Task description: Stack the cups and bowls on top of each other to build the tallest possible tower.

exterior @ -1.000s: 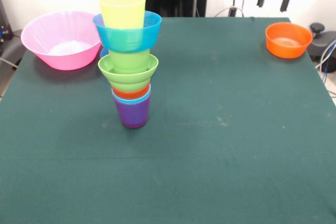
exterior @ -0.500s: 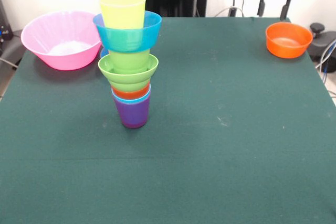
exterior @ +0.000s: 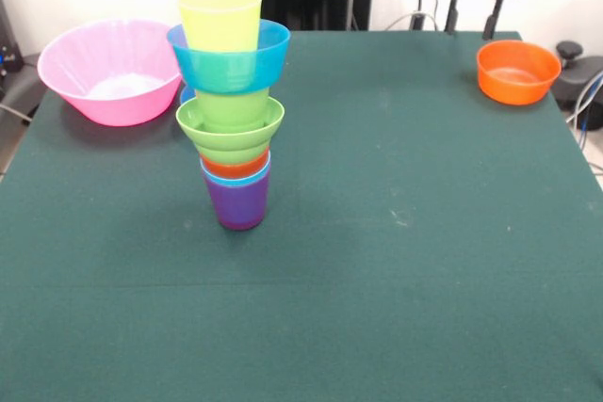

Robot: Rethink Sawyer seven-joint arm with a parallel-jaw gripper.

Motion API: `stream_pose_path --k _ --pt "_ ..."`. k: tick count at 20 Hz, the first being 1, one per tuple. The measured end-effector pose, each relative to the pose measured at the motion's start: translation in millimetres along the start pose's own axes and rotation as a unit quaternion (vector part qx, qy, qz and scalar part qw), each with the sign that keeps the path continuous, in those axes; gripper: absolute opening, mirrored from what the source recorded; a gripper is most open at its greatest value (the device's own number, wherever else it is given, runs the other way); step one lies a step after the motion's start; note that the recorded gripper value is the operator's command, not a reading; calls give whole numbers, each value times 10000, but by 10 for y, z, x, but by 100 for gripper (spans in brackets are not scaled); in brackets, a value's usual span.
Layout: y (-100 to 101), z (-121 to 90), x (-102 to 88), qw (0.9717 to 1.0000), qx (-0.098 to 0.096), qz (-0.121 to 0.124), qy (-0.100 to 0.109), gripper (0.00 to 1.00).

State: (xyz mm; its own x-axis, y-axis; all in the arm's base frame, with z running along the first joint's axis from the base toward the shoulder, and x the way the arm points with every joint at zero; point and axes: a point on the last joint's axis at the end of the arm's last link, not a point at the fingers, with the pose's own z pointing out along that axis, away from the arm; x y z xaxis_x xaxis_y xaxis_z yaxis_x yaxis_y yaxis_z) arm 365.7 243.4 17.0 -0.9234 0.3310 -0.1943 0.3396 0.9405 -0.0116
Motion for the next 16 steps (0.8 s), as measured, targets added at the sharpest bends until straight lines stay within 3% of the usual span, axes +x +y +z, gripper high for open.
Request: stream_pose_path --k 7,16 --pt "-111 151 273 9999 127 -56 23 100" --pt "-170 302 309 9996 243 173 17 100"
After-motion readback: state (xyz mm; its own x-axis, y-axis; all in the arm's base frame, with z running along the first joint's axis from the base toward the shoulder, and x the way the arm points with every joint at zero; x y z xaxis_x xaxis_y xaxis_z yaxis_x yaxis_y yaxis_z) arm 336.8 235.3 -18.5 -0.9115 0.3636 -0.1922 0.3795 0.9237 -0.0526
